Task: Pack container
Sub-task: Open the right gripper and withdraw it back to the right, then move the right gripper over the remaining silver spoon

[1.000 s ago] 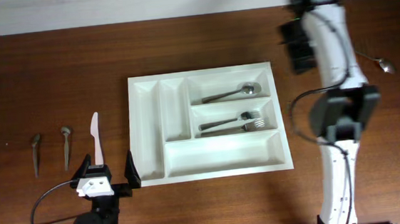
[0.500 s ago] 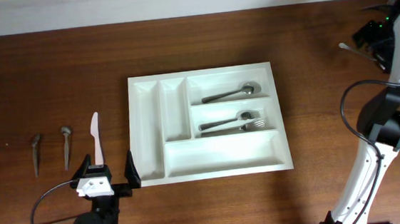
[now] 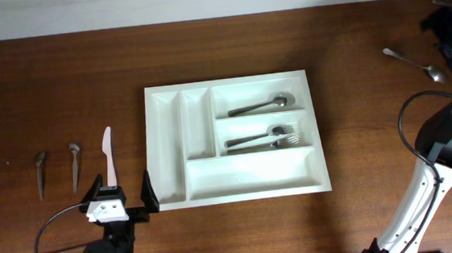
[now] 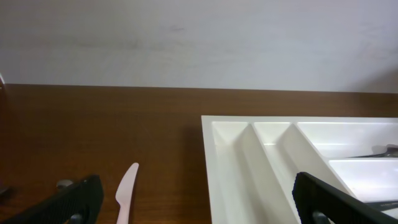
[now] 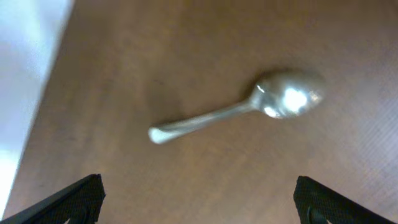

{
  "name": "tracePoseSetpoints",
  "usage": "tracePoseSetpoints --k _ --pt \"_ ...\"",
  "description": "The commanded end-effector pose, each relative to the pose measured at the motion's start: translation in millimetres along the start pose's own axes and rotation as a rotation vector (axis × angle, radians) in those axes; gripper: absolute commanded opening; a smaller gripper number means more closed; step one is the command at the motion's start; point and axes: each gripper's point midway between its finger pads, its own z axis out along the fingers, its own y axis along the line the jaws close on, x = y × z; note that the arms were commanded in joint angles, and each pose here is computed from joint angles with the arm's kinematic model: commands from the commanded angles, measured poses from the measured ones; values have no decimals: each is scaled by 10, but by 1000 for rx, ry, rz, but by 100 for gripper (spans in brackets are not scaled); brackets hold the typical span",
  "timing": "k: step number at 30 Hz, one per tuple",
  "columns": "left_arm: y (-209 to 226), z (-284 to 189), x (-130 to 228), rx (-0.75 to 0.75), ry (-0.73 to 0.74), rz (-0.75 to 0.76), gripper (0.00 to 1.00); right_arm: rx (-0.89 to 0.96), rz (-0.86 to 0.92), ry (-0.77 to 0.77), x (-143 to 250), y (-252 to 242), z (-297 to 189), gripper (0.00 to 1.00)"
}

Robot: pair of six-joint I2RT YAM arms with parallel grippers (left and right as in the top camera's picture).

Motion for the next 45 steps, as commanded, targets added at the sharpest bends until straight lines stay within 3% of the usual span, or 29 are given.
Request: tracePoseSetpoints --k 1,7,12,18,22,34,45 --pt "33 -1 15 -16 0 -7 99 -42 -195 -1 18 119 42 99" --pt "33 -1 15 -16 0 -7 99 50 -277 -51 -86 -26 45 99" --pt "33 -1 15 -16 0 -7 99 61 -132 -49 -68 -53 47 99" --pt "33 -1 15 -16 0 -7 99 178 534 26 223 -340 57 99" --pt "33 -1 15 -16 0 -7 99 121 746 13 181 -220 125 99" --pt "34 -1 15 -17 0 -7 99 72 739 -73 -33 -154 229 99" --pt "33 -1 15 -16 0 -7 99 193 790 6 255 -388 522 99"
